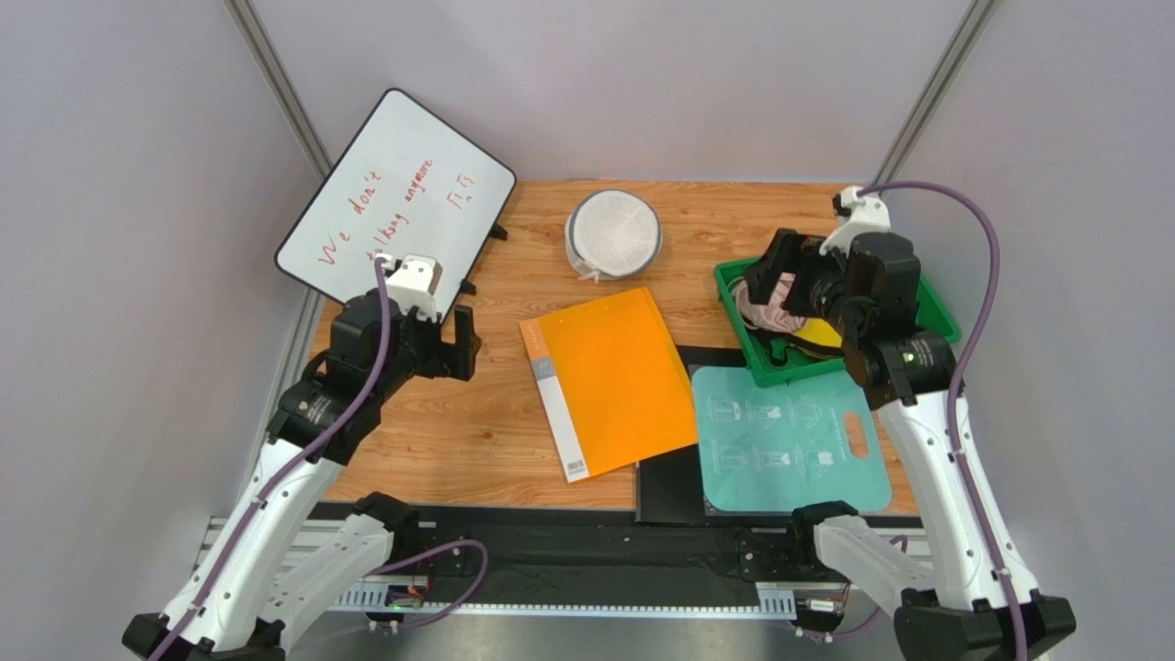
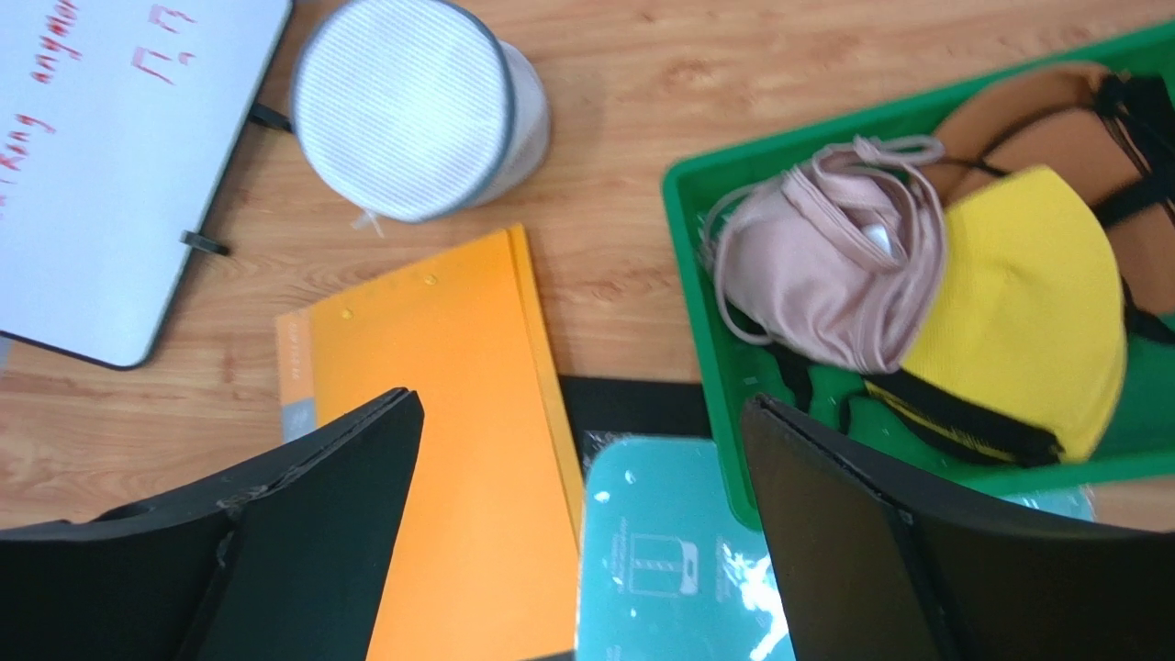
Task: Unzip the laundry bag and remove the bra
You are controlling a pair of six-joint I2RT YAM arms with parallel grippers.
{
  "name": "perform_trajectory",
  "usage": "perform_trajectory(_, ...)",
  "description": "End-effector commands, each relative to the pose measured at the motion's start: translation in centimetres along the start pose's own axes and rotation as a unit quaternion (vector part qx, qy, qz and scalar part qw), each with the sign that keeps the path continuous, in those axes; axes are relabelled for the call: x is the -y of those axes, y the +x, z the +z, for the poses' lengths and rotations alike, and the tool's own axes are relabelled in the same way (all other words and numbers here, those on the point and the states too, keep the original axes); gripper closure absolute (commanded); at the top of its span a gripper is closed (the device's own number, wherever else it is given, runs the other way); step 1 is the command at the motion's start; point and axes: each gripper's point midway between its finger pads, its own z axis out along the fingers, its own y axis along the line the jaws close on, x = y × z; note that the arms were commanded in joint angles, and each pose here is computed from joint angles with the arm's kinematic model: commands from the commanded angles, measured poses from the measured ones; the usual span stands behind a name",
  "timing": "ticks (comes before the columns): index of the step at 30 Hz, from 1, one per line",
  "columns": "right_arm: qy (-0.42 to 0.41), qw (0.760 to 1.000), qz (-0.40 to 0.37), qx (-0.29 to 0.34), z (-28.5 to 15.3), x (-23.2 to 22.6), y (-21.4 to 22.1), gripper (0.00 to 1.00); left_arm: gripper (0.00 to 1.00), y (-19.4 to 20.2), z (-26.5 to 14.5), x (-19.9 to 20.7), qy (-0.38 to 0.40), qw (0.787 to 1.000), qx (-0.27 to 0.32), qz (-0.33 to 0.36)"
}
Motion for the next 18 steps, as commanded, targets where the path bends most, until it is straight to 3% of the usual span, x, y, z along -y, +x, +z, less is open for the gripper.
perform_trajectory(1, -0.076, 0.997, -0.011, 0.007, 2.5, -3.7, -3.6, 0.05, 0.0, 0.4, -0.5, -1.5, -0.037, 0.999, 0.001, 0.011)
perform_trajectory(5, -0.107, 0.994, -0.026, -0.011, 6.4, -7.3, -5.1, 0.04, 0.0, 1.1, -0.6, -3.0, -0.074, 0.997, -0.003, 0.018)
perform_trajectory(9, -0.124, 0.991, -0.025, -0.051, 12.0, -10.4, -3.6, 0.04, 0.0, 1.4, -0.1, -2.2, -0.051, 0.999, -0.012, 0.014)
perform_trajectory(14, -0.127, 0.984, 0.07, -0.1, 19.8, -12.4, 0.3, 0.06, 0.0, 1.7, 0.2, -1.7, -0.039, 0.999, -0.022, 0.011)
perform_trajectory(18, -0.072, 0.986, 0.094, -0.118, 24.3, -11.5, 2.8, 0.07, 0.0, 1.8, 0.2, -1.5, -0.031, 0.999, -0.022, 0.009)
